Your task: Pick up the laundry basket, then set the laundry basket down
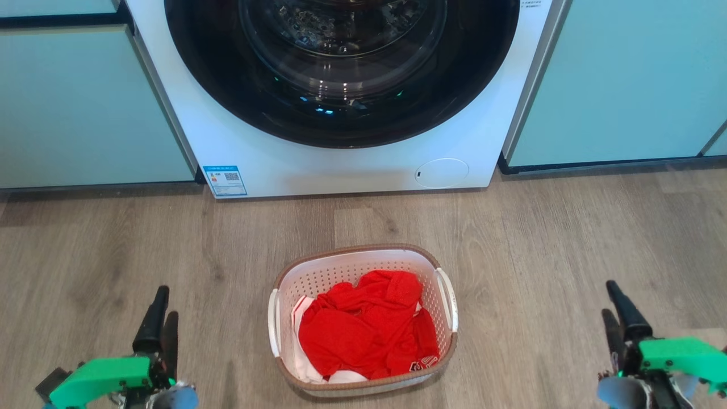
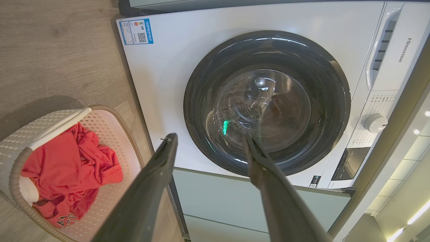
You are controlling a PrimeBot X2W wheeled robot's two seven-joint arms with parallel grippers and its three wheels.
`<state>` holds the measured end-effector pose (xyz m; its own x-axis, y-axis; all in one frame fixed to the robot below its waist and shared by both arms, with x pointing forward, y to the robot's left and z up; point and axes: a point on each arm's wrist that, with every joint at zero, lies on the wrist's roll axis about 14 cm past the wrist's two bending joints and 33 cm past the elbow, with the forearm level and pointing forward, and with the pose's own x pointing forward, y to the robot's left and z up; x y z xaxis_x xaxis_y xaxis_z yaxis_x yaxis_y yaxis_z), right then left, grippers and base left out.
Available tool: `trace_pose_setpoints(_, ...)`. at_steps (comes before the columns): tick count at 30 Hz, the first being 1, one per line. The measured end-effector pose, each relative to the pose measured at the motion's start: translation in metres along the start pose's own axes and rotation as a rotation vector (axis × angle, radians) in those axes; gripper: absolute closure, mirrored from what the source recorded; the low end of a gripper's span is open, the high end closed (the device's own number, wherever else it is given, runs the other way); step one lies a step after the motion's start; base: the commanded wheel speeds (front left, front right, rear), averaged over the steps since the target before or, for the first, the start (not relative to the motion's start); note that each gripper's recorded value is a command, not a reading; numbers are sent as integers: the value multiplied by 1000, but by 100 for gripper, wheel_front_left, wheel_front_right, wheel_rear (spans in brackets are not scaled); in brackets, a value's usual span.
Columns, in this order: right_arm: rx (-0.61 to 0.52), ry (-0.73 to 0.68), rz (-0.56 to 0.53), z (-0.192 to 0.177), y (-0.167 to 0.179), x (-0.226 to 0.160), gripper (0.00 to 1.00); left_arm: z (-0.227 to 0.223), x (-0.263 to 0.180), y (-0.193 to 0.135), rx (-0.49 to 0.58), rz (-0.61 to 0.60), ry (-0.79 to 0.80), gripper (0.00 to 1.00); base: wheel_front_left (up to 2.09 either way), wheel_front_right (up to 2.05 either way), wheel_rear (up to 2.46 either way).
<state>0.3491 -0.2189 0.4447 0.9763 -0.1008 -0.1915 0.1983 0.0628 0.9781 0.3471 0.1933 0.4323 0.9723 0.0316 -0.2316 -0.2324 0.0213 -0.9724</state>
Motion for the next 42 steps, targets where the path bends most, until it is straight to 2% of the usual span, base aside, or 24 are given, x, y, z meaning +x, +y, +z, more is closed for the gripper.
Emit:
trace_pose_setpoints(7, -97, -38, 57, 10, 20, 3, 0, 3, 1, -5, 34, -16, -19, 0, 0, 0, 0)
trace_pose_setpoints(18, -286, -45, 145, 5, 51, 8, 0, 11, 7, -31, 120, -89, -58, 0, 0, 0, 0)
trace_pose_setpoints(19, -339, -35, 168, -1, 57, 8, 0, 14, 7, -34, 141, -96, -70, 0, 0, 0, 0)
trace_pose_setpoints(26, -509, -23, 269, -19, 89, 13, 0, 18, 6, -50, 234, -144, -95, 0, 0, 0, 0)
trace_pose_setpoints(32, -653, -3, 327, -37, 103, 12, 0, 27, 6, -67, 327, -188, -141, 0, 0, 0, 0)
trace_pose_setpoints(42, -865, 13, 435, -64, 125, 12, 0, 22, 7, -104, 577, -237, -199, 0, 0, 0, 0)
